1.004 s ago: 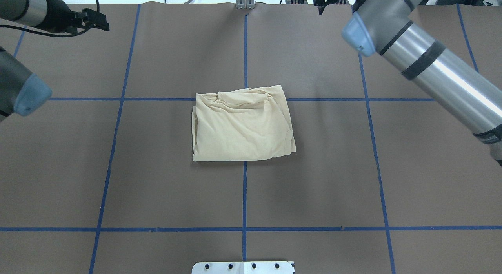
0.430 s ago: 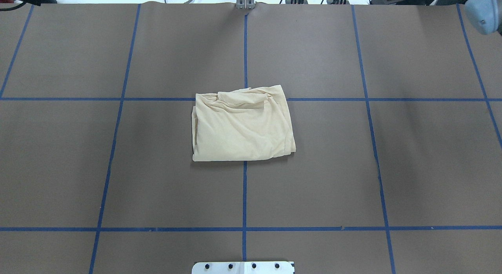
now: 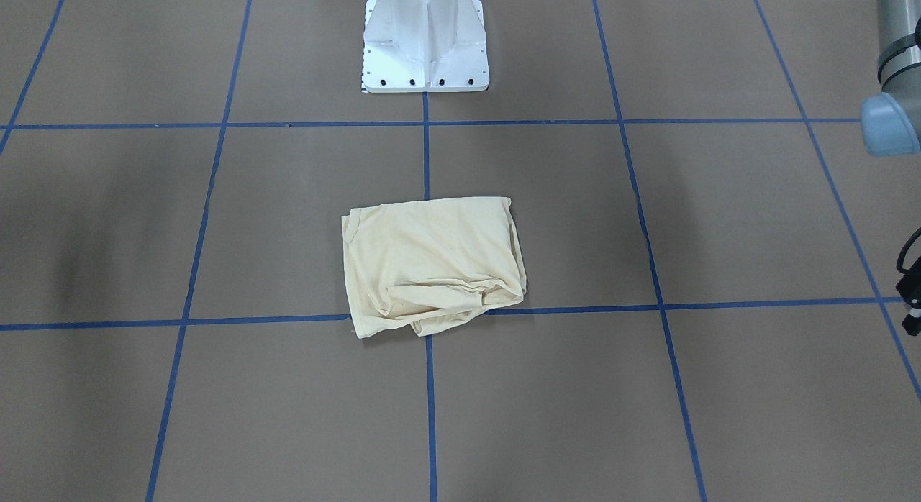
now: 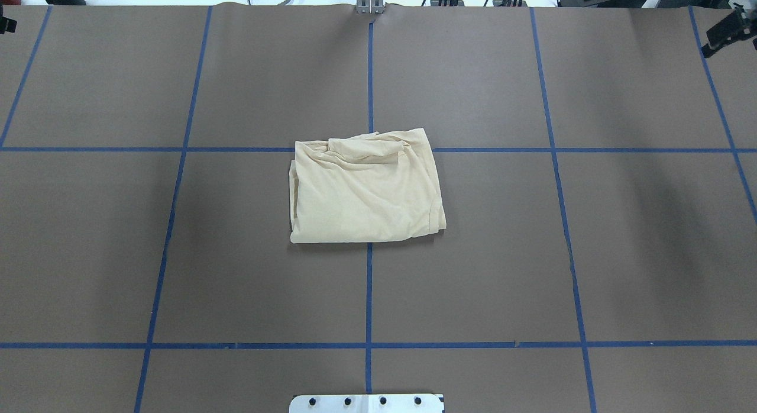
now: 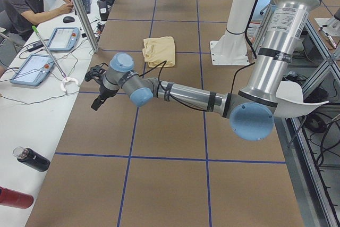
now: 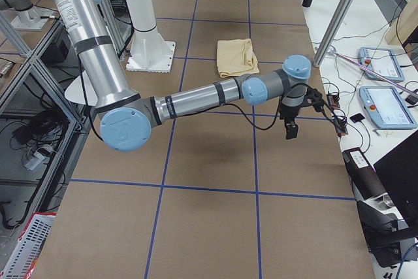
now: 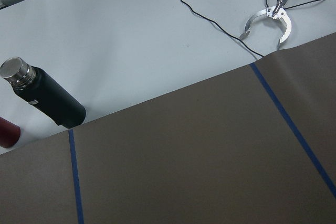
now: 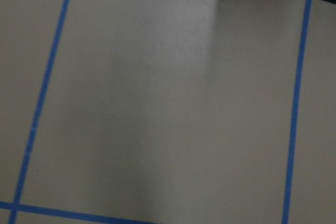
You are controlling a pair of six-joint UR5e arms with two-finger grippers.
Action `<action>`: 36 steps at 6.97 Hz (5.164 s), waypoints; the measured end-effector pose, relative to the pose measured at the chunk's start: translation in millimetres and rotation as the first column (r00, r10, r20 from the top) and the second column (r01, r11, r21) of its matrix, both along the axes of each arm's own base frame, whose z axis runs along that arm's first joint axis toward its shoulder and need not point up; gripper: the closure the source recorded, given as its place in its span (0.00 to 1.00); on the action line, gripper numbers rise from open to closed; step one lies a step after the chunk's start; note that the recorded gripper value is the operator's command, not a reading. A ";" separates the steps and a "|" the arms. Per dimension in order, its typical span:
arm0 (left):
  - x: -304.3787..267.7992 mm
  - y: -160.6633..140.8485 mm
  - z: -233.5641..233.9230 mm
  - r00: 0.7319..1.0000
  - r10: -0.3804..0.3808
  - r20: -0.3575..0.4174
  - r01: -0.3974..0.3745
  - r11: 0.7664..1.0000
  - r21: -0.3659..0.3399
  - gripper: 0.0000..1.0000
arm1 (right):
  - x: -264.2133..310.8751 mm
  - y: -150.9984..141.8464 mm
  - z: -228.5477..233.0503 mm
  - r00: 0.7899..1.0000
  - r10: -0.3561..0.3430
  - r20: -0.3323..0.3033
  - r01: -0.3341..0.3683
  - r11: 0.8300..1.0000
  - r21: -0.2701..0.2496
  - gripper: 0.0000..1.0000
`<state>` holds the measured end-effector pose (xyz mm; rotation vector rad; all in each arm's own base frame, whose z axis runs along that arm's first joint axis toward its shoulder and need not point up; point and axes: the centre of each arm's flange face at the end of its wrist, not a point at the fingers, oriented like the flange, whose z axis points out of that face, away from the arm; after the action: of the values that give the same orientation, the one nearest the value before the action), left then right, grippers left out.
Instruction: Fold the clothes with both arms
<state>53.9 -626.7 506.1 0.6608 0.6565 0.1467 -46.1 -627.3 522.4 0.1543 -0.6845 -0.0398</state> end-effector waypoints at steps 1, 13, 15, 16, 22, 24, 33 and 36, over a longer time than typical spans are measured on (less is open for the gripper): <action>-7.9 16.8 27.9 0.999 0.024 0.032 -0.024 1.000 -0.006 0.00 | 10.8 26.1 42.2 0.998 0.016 -0.065 -0.019 0.999 -0.050 0.00; -83.7 90.7 153.5 0.945 0.325 -0.042 -0.309 0.842 -0.442 0.00 | 15.1 112.5 77.5 0.998 -0.007 0.070 0.018 0.987 -0.158 0.00; -81.8 87.8 142.7 0.963 0.260 -0.075 -0.264 0.838 -0.477 0.00 | 15.2 113.4 88.5 0.998 -0.005 0.068 0.017 0.984 -0.176 0.00; -80.3 88.7 136.3 0.974 0.197 -0.111 -0.226 0.827 -0.515 0.00 | 15.2 113.3 91.0 0.998 -0.005 0.067 0.017 0.984 -0.180 0.00; -81.2 92.6 131.2 0.986 0.111 -0.124 -0.162 0.805 -0.570 0.00 | 15.6 113.8 95.7 0.998 -0.004 0.062 0.015 0.982 -0.187 0.00; -89.8 95.7 121.8 0.988 0.106 -0.113 -0.151 0.823 -0.547 0.00 | 15.7 113.9 96.6 0.998 -0.003 0.060 0.015 0.982 -0.188 0.00; -125.2 119.3 124.3 0.994 0.045 -0.103 -0.094 0.831 -0.548 0.00 | 32.3 112.4 94.1 0.998 0.027 0.060 -0.015 0.984 -0.180 0.00; -127.0 119.5 123.8 0.994 0.041 -0.103 -0.091 0.832 -0.547 0.00 | 83.6 124.2 100.5 0.994 0.090 0.058 -0.079 0.982 -0.169 0.00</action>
<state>-73.1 -507.2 629.9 0.0821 0.7637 -0.0131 37.5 -503.1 622.8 0.0243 -0.7425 0.1046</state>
